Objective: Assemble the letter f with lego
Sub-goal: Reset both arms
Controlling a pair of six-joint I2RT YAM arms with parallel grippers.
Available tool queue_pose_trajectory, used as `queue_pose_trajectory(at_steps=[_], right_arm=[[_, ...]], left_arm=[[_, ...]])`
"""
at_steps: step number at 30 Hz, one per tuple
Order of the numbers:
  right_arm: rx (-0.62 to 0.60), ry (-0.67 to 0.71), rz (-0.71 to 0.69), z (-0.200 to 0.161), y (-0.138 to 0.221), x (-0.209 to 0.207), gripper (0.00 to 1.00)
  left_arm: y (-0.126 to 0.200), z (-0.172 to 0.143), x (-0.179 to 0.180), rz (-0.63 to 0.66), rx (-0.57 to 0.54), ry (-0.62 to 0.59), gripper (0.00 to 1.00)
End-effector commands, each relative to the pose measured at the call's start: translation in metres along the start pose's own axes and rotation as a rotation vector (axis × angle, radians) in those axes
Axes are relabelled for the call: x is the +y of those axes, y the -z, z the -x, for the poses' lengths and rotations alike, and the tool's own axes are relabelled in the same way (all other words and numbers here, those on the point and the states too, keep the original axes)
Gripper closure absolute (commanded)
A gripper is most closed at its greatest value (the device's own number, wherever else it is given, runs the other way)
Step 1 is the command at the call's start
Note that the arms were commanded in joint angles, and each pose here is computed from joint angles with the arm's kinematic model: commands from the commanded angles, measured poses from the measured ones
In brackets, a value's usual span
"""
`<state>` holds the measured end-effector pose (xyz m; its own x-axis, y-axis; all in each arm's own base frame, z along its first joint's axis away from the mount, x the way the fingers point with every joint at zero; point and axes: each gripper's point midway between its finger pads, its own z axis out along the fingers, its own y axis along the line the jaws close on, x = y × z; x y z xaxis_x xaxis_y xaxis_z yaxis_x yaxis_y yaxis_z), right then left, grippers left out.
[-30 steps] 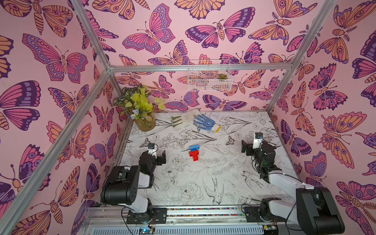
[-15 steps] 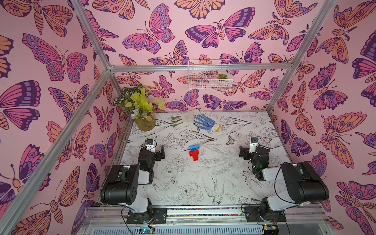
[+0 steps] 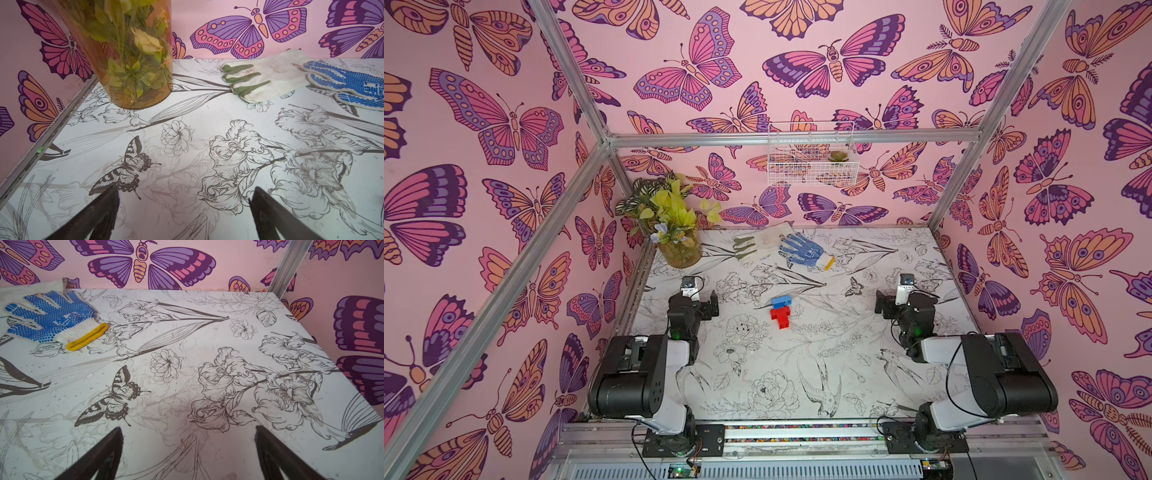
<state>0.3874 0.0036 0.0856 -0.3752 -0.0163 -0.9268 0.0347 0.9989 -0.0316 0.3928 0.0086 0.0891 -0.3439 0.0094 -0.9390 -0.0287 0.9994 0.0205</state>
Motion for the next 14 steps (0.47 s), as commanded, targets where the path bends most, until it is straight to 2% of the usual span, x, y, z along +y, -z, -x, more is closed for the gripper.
queue_pose_trajectory(at_steps=[1,14], right_arm=[[-0.018,-0.020,-0.017,0.0102,-0.0009,-0.0046,0.01],[-0.015,-0.022,-0.023,0.0099,-0.0010,-0.0055,0.01]], left_arm=[[-0.0009,-0.0008,0.0008,0.006,0.012,0.010,0.01],[-0.0005,-0.0005,-0.0008,-0.040,0.011,0.020,0.00]])
